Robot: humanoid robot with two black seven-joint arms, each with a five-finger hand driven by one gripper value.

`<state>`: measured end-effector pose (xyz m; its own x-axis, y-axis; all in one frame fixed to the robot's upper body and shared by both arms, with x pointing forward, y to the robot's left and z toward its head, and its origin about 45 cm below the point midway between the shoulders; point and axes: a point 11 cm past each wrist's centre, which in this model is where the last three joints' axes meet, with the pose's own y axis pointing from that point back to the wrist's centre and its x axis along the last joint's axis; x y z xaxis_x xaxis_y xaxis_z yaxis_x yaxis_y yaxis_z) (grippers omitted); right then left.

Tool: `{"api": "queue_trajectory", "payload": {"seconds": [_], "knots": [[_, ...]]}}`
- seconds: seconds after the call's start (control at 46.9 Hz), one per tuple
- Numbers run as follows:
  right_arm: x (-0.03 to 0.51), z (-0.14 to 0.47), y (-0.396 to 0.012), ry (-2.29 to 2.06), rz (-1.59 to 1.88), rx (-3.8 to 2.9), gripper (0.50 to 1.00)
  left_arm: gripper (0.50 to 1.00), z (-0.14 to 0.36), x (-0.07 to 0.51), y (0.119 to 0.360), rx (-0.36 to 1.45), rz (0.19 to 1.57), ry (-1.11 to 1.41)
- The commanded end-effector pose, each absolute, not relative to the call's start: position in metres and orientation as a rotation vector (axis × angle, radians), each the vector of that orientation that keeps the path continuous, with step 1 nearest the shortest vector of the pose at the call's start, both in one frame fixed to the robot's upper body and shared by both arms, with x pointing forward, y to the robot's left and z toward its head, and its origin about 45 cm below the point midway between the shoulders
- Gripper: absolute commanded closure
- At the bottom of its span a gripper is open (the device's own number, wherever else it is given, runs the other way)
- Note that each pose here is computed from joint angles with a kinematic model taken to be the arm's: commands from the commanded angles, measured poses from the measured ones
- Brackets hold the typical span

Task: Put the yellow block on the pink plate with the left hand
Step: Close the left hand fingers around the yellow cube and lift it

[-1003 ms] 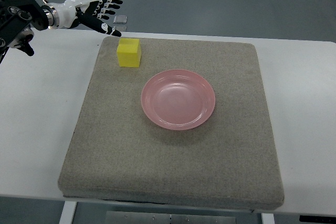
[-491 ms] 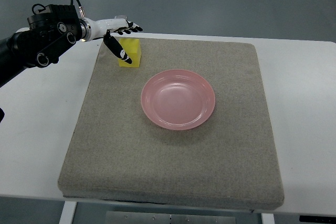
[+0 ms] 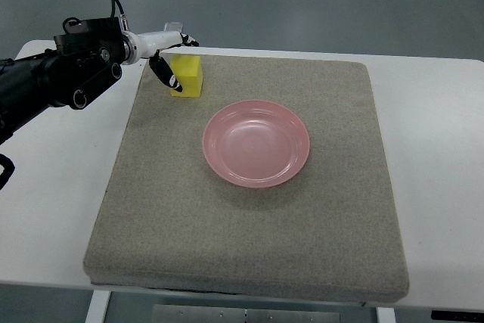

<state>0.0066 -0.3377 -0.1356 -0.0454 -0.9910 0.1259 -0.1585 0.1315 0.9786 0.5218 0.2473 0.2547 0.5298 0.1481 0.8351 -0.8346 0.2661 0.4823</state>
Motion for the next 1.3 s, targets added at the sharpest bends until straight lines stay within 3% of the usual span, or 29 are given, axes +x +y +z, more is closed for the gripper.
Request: {"api": "queue_trajectory", "payload": {"seconds": [0.0, 0.064, 0.107, 0.32, 0.491, 0.576, 0.79, 1.003, 1.28], "knots": [[0.007, -0.136, -0.338, -1.412, -1.057, 1.211, 0.576, 0.536, 0.254, 0.522, 0.247, 1.107, 0.755, -0.763], [0.007, -0.136, -0.338, -1.411, -1.056, 1.212, 0.576, 0.546, 0.254, 0.521, 0.244, 1.104, 0.751, -0.763], [0.007, -0.136, -0.338, -1.412, -1.057, 1.211, 0.576, 0.581, 0.251, 0.521, 0.24, 1.102, 0.745, -0.761], [0.007, -0.136, -0.338, -1.412, -1.057, 1.211, 0.576, 0.842, 0.249, 0.522, 0.245, 1.12, 0.754, -0.759], [0.007, -0.136, -0.338, -1.412, -1.057, 1.211, 0.576, 0.919, 0.249, 0.522, 0.247, 1.129, 0.75, -0.763], [0.007, -0.136, -0.338, -1.412, -1.057, 1.211, 0.576, 1.0, 0.253, 0.523, 0.249, 1.127, 0.759, -0.765], [0.007, -0.136, -0.338, -1.411, -1.056, 1.212, 0.576, 1.0, 0.285, 0.531, 0.252, 1.089, 0.794, -0.796], [0.007, -0.136, -0.338, -1.412, -1.057, 1.211, 0.576, 1.0, 0.323, 0.514, 0.249, 0.992, 0.727, -0.855], [0.007, -0.136, -0.338, -1.412, -1.057, 1.211, 0.576, 1.0, 0.328, 0.461, 0.203, 0.829, 0.521, -0.888]]}}
